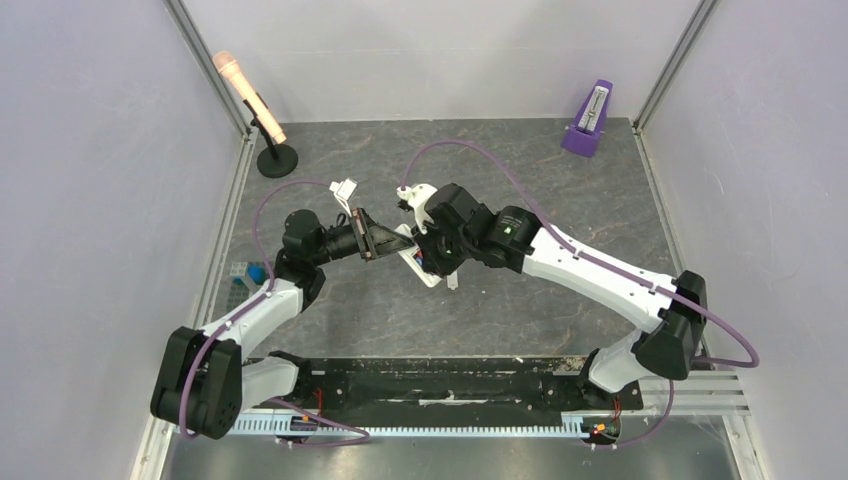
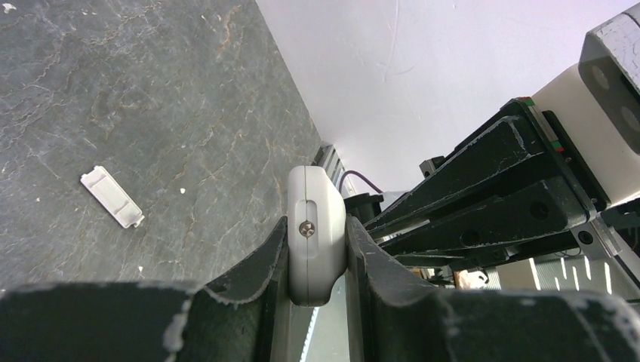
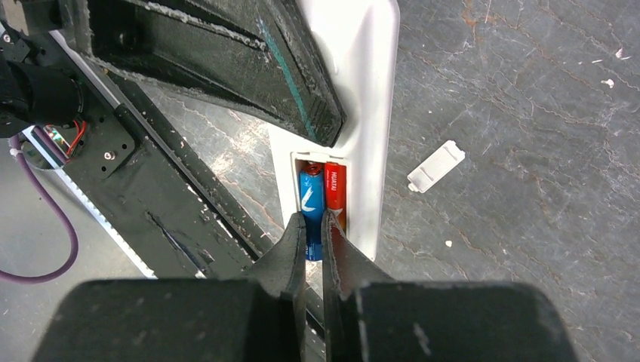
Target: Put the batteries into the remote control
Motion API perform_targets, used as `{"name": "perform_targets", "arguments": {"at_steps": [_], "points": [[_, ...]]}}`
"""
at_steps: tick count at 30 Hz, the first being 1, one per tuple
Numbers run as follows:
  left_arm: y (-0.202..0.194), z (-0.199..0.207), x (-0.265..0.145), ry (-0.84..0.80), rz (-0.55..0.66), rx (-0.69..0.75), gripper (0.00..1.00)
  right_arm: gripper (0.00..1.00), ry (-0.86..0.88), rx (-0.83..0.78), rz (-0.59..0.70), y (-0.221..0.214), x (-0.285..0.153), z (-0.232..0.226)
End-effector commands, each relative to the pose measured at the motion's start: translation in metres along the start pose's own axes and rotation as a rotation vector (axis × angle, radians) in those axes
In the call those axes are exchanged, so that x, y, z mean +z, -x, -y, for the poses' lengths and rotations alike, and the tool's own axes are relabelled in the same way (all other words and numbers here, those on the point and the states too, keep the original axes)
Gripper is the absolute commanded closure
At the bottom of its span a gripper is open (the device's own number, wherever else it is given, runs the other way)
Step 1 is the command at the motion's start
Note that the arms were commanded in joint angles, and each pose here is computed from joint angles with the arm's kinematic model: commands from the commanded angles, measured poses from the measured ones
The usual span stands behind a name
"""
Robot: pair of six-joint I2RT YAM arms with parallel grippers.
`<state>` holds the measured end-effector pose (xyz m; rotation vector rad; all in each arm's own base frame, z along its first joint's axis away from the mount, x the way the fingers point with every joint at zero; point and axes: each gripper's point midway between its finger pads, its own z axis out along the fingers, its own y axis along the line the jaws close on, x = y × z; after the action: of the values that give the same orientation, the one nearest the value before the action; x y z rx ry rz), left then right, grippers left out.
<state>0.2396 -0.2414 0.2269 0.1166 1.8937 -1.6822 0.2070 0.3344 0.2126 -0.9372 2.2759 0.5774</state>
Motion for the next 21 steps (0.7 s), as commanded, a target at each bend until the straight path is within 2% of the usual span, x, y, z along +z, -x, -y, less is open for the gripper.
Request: {"name": "perform_targets", "arguments": {"at_steps": [1,7,15,21], "points": [[-0.002,0.014,-0.001,-0.066,-0.016,0.065,0.98,0.93,0.001,-0.008,0.010,0.016,0.005,-0.004],[-0.006,0.018,-0.004,-0.095,-0.014,0.068,0.98,0.84,-0.010,0.000,0.015,0.024,0.004,-0.004],[0.000,0.007,0.000,-0.066,0.025,0.023,0.98,0.64,-0.041,0.021,0.035,0.030,-0.005,0.000],[0.005,0.002,0.005,-0.065,0.048,-0.012,0.98,0.56,-0.039,0.063,0.095,0.045,-0.022,0.002]]}}
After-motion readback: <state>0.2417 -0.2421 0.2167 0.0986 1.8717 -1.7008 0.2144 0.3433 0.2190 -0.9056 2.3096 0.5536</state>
